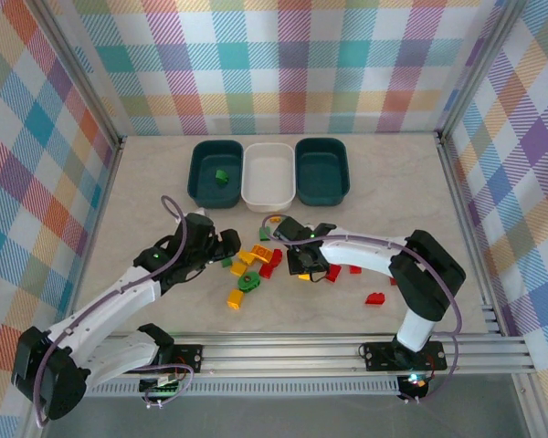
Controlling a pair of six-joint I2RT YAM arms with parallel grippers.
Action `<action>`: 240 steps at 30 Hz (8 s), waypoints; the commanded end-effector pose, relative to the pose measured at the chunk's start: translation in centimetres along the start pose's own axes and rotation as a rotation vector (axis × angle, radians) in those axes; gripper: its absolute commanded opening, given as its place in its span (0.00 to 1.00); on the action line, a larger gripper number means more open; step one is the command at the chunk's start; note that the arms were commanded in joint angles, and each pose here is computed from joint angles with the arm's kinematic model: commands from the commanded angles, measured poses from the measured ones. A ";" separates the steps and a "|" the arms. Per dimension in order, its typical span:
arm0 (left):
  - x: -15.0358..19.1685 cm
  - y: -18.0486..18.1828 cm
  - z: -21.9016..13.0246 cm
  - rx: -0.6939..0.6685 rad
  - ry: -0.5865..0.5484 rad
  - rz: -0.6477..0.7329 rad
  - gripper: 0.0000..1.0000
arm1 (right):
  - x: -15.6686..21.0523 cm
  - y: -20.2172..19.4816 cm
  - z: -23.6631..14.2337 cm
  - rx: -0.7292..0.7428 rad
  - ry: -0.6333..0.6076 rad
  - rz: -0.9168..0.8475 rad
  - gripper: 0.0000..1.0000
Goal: Sort the legos into containers by color
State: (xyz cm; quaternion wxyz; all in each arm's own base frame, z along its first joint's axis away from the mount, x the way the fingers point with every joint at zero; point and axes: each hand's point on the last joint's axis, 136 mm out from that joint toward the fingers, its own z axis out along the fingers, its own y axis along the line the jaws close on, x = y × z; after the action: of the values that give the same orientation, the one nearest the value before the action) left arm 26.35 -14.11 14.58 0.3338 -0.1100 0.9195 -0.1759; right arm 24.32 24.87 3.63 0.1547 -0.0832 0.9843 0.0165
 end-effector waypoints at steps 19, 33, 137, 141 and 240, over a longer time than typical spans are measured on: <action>1.3 1.0 0.8 -0.054 0.050 0.033 0.90 | 0.5 -0.1 1.8 0.035 -0.004 0.058 0.27; 2.6 0.3 2.6 -0.037 0.123 -0.001 0.90 | -16.7 1.8 -4.6 -0.159 -0.437 0.001 0.16; 0.1 -0.3 -1.1 0.016 -0.001 -0.069 1.00 | -19.9 -11.4 -7.9 0.034 -0.383 0.178 0.56; -1.8 1.5 -2.9 -0.095 -0.072 -0.072 1.00 | -9.7 -12.6 -5.9 -0.007 -0.246 0.240 0.68; 5.6 5.1 12.1 -0.401 0.293 -0.057 0.35 | -8.3 -10.7 -7.7 -0.249 -0.365 0.245 0.60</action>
State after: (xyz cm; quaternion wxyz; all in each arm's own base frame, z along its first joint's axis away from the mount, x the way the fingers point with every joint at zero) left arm 29.06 -13.13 1.68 0.1620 -0.1686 0.9721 0.0165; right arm 31.48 14.58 12.69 0.2964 0.0260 0.9430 0.1492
